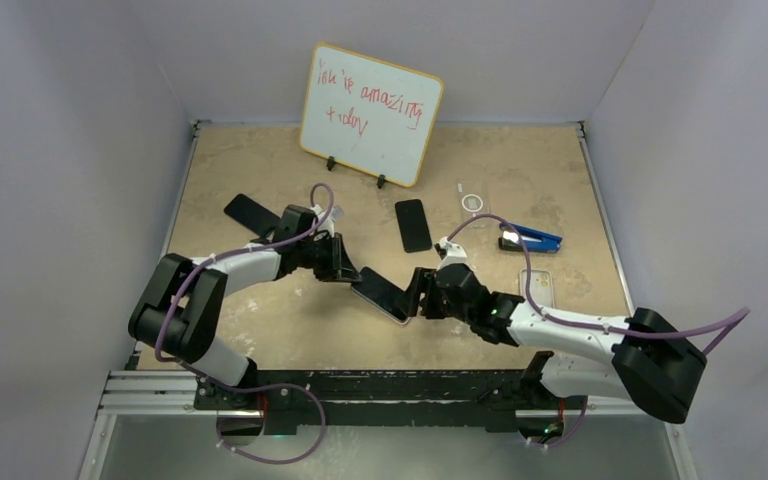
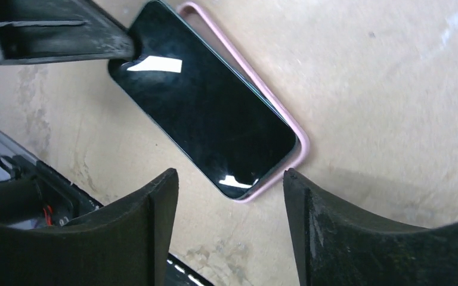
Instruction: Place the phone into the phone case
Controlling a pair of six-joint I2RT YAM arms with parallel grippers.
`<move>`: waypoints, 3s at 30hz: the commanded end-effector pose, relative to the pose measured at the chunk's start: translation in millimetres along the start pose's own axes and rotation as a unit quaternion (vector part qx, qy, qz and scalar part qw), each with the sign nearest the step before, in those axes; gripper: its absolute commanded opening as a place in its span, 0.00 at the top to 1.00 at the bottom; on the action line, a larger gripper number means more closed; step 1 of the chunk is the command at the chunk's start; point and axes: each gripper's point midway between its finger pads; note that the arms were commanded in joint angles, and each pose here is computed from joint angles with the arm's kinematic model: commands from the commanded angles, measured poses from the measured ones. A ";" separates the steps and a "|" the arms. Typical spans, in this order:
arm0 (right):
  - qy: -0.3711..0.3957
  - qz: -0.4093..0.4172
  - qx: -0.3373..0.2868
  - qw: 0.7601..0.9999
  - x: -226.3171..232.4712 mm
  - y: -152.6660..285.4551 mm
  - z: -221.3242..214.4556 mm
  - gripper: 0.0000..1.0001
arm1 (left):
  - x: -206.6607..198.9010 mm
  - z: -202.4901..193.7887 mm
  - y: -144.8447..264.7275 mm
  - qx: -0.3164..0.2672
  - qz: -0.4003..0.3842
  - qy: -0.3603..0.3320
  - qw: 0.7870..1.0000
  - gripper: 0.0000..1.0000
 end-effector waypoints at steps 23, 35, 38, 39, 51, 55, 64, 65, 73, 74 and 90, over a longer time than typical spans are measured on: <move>-0.169 -0.081 0.011 0.982 -27.8 -16.3 -21.5 0.58 | 19.2 -0.8 -18.8 -0.055 0.071 -0.046 0.995 0.93; -0.168 -0.086 0.003 0.982 -29.5 -13.5 -18.6 0.64 | 18.2 -2.2 -14.1 -0.036 0.088 -0.023 0.995 0.65; -0.159 -0.089 0.006 0.983 -30.2 -8.7 -18.0 0.62 | 17.7 -3.5 -8.6 -0.029 0.099 -0.020 0.995 0.58; -0.153 -0.087 0.010 0.984 -28.8 -6.6 -18.4 0.60 | 16.5 -2.6 -6.8 -0.029 0.100 -0.021 0.994 0.55; -0.006 -0.005 0.052 0.999 4.2 -4.5 20.0 0.40 | 11.6 -12.7 12.9 -0.013 0.120 -0.002 0.993 0.46; 0.020 0.016 0.059 0.998 6.0 -14.0 36.3 0.41 | -2.4 -18.7 13.8 -0.014 0.081 0.010 0.997 0.45; 0.058 0.036 0.085 0.994 1.5 -37.4 44.2 0.44 | -6.4 -31.8 2.5 -0.016 0.042 0.046 0.998 0.51; 0.057 0.037 0.094 0.993 -0.7 -41.0 40.1 0.43 | -3.7 -32.8 1.0 -0.015 0.047 0.048 0.998 0.51; 0.046 0.070 0.136 0.987 -0.3 -49.8 16.9 0.44 | -3.2 -28.6 -13.6 -0.021 0.031 0.053 0.998 0.60; 0.041 0.080 0.135 0.987 2.2 -49.3 15.4 0.44 | -2.8 -27.4 -14.8 -0.022 0.032 0.053 0.998 0.61; -0.113 0.177 0.138 0.968 26.0 -30.8 -8.4 0.52 | -4.5 -19.8 -14.8 -0.007 0.042 0.020 0.999 0.74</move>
Point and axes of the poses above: each gripper's point midway between its finger pads, its own y axis back along the fingers, its own x axis along the line the jaws close on, z = x × y, and after that the axes turned 5 degrees about -y, right-handed
